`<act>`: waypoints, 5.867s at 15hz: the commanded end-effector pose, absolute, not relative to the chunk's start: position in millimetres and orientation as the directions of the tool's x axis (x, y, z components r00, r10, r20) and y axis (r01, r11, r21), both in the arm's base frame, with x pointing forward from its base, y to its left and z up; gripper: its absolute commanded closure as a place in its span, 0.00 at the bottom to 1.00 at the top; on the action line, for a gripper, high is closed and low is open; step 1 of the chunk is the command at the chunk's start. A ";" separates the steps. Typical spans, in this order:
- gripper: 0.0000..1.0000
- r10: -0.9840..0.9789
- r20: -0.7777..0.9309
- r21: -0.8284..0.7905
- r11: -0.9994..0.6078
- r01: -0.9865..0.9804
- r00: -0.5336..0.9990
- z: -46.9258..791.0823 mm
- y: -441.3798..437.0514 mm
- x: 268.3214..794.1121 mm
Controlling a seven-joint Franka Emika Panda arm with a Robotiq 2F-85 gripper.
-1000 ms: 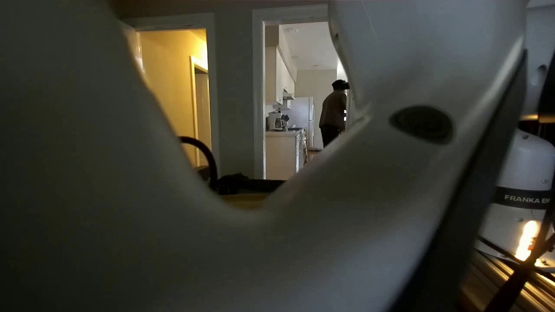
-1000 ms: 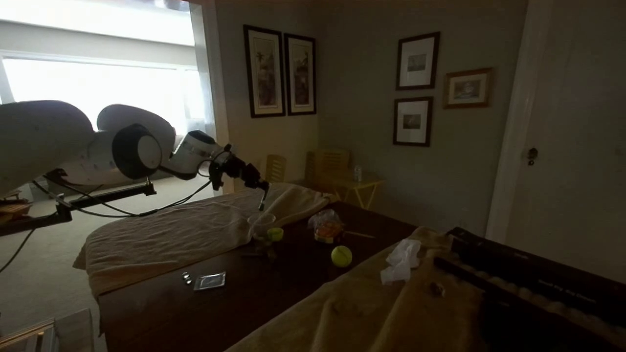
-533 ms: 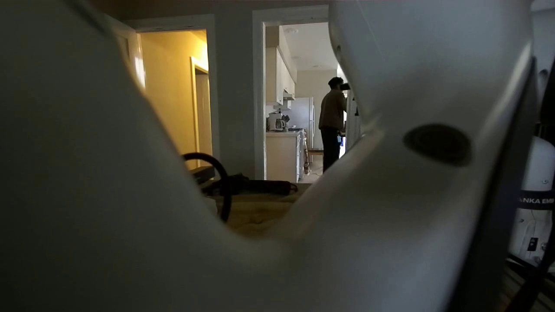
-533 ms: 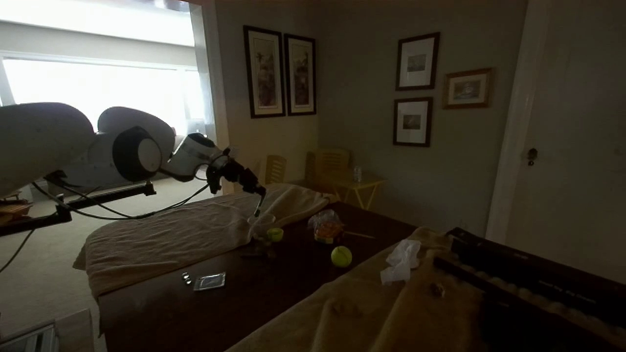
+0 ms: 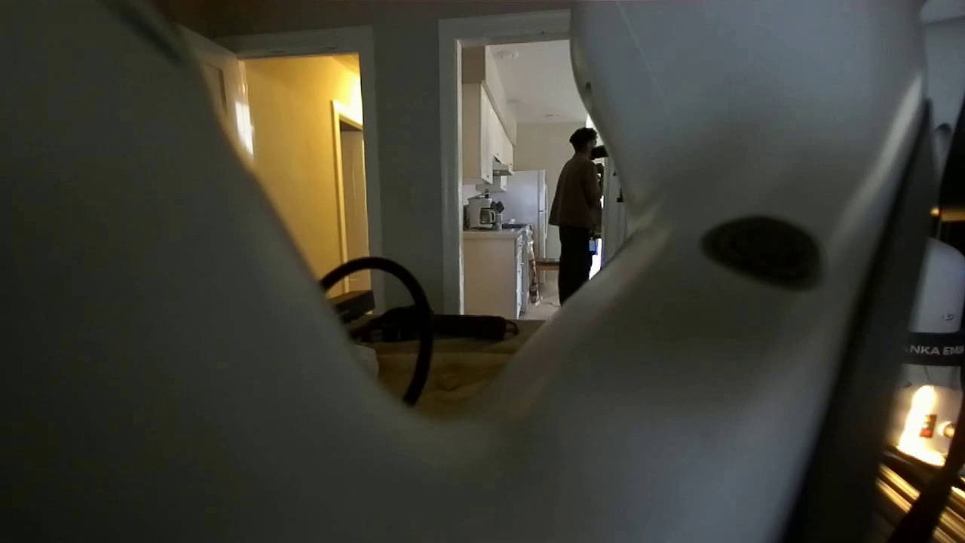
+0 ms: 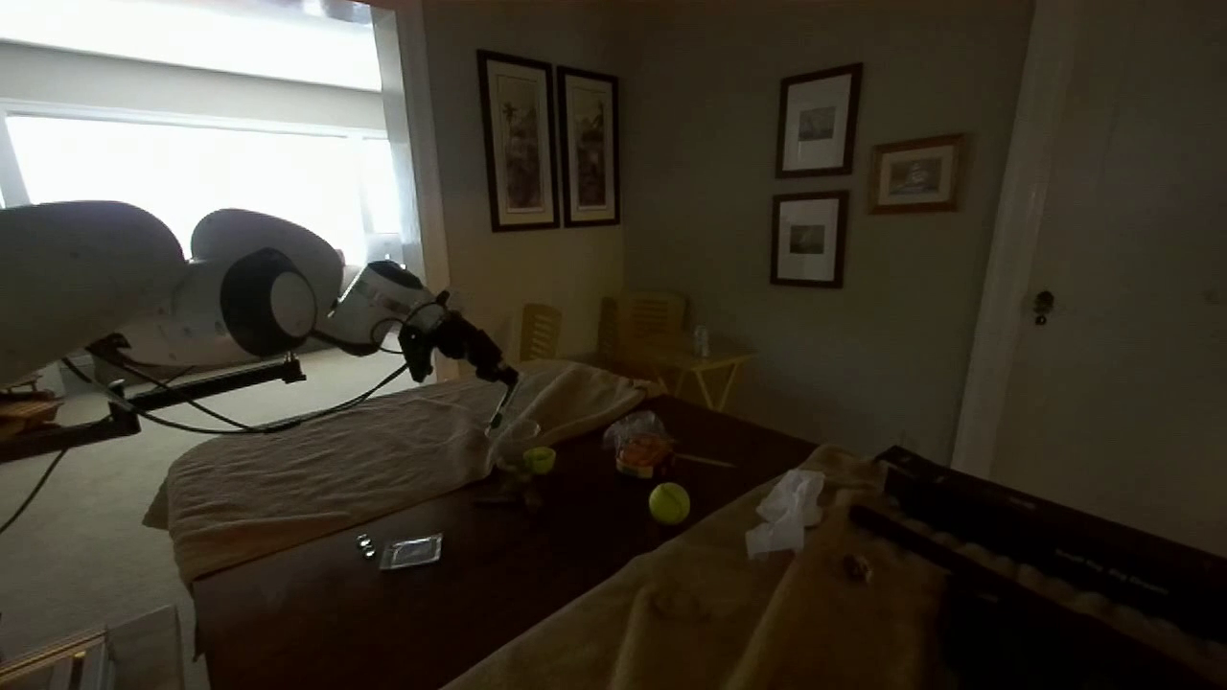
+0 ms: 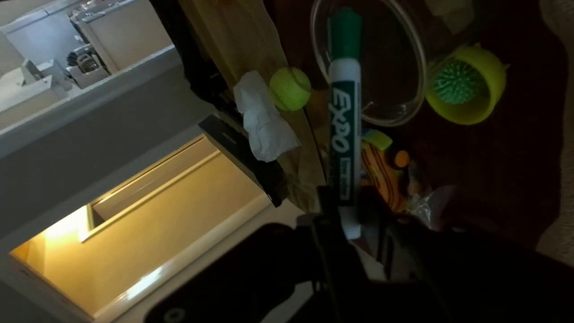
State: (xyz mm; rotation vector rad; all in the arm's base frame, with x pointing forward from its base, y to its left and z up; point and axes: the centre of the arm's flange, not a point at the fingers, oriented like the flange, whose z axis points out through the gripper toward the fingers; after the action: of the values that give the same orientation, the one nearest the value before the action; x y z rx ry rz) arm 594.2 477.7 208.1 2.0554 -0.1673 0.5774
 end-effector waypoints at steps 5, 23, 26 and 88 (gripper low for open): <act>0.95 0.037 0.455 0.768 -0.522 -0.371 0.890 211.8 487.7 610.9; 0.01 0.106 0.480 0.732 -0.595 -0.331 0.871 240.8 479.5 632.3; 0.00 0.112 0.490 0.730 -0.595 -0.336 0.865 264.6 466.3 622.1; 0.00 -0.536 0.614 0.073 -0.693 -0.718 0.580 288.6 378.0 723.2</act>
State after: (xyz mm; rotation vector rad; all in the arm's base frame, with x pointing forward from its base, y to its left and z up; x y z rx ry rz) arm 723.2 377.9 288.6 2.4995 -1.0251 0.8167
